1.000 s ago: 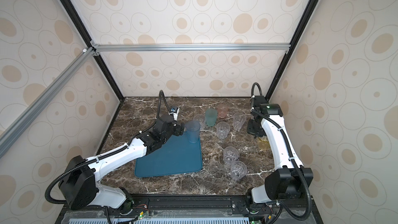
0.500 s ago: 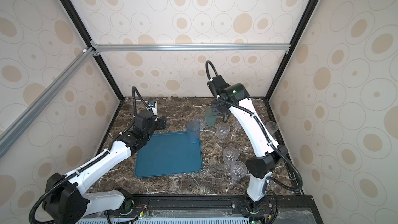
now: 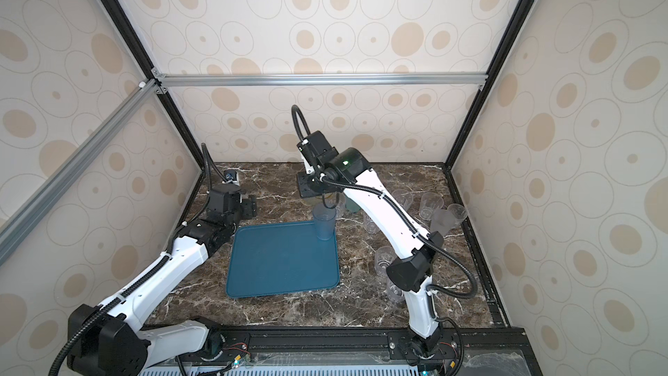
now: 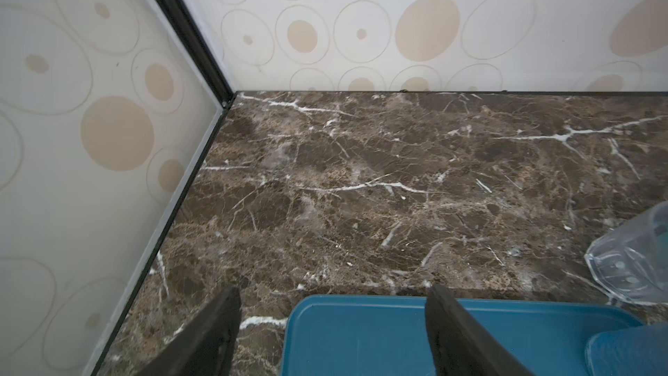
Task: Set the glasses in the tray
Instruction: 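Carry the yellow amber cup with the right gripper over the teal tray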
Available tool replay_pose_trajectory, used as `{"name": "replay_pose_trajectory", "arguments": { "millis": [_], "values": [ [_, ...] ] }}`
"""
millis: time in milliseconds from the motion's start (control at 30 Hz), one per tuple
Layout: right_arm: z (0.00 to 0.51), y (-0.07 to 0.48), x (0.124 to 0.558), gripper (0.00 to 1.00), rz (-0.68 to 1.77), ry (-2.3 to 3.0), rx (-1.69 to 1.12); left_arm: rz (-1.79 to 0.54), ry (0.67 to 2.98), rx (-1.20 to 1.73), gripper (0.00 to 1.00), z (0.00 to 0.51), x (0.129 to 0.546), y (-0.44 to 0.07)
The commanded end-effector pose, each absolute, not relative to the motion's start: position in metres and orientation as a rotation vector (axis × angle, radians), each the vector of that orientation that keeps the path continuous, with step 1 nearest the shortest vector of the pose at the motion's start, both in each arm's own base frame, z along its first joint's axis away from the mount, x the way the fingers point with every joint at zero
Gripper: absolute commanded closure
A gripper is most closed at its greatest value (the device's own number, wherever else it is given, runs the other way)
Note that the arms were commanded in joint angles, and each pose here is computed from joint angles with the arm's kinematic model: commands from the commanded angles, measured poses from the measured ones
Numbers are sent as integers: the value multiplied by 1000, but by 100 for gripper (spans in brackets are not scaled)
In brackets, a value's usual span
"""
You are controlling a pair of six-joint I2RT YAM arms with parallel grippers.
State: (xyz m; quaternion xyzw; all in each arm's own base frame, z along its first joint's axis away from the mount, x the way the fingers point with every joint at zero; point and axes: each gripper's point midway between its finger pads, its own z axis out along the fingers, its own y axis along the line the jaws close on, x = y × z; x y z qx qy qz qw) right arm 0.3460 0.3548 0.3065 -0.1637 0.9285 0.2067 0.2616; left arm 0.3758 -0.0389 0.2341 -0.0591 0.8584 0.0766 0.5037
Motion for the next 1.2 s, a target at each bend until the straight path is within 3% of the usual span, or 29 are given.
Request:
{"name": "replay_pose_trajectory", "arguments": {
  "millis": [0, 267, 733, 933, 1167],
  "values": [
    [284, 384, 336, 100, 617, 2573, -479, 130, 2068, -211, 24, 247, 372, -27],
    [214, 409, 327, 100, 421, 2693, -604, 31, 2094, -230, 25, 238, 371, -25],
    [146, 429, 319, 95, 365, 2819, -665, -113, 2142, -206, 28, 219, 374, -47],
    [143, 437, 317, 81, 419, 2825, -676, -106, 2146, -199, 28, 219, 374, -47],
    [189, 445, 315, 62, 601, 2747, -673, -20, 2169, -190, 27, 222, 372, -36]
  ]
}}
